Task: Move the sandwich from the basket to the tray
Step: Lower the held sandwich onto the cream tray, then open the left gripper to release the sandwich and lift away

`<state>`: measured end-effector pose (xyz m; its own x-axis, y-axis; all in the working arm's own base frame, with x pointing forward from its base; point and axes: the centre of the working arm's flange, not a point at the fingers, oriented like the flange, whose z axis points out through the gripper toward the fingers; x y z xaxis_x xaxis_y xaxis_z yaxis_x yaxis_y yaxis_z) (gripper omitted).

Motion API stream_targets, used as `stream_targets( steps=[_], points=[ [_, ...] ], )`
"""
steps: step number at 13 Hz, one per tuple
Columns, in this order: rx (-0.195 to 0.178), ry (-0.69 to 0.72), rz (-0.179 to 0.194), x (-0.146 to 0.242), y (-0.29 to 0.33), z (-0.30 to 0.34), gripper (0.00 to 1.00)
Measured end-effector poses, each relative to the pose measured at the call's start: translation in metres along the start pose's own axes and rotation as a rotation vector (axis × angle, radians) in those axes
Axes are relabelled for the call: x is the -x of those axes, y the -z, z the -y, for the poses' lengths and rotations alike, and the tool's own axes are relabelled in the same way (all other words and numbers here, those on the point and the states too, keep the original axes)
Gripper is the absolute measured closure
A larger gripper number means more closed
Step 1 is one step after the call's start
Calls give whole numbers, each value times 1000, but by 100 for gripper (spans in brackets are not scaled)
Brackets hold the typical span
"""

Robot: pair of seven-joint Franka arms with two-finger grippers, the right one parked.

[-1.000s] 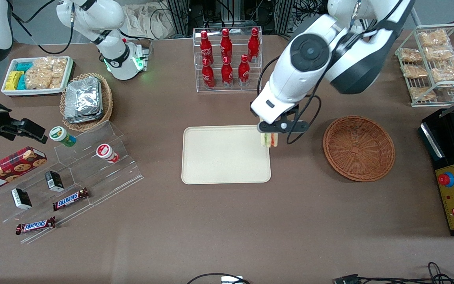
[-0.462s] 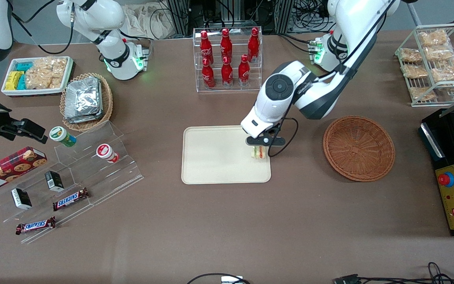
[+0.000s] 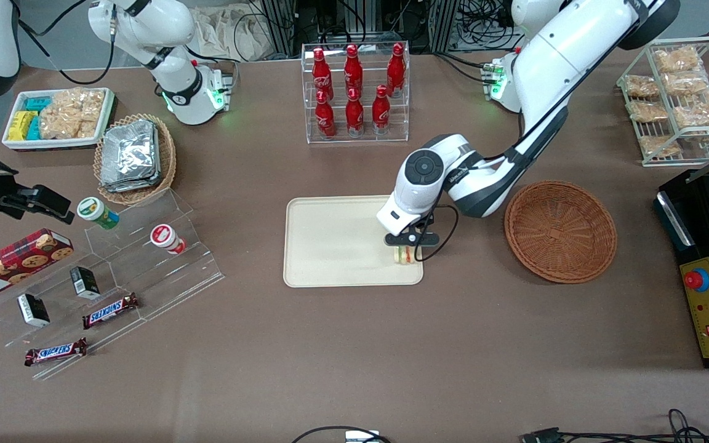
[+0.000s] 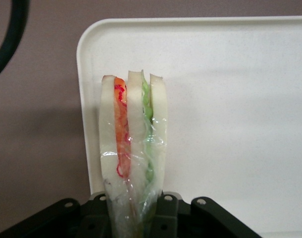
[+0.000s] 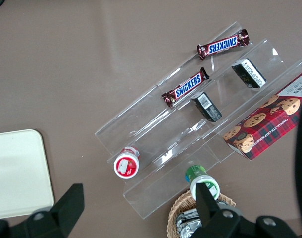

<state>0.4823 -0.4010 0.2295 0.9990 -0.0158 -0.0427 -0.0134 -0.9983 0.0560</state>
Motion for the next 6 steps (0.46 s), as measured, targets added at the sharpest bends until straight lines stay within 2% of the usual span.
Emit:
stream_targets(
  steps=[2, 3, 6],
  points=[
    [2, 1, 4, -1, -5, 1, 75],
    [2, 1, 3, -1, -4, 1, 70],
    [4, 7, -1, -5, -3, 3, 39]
  ],
)
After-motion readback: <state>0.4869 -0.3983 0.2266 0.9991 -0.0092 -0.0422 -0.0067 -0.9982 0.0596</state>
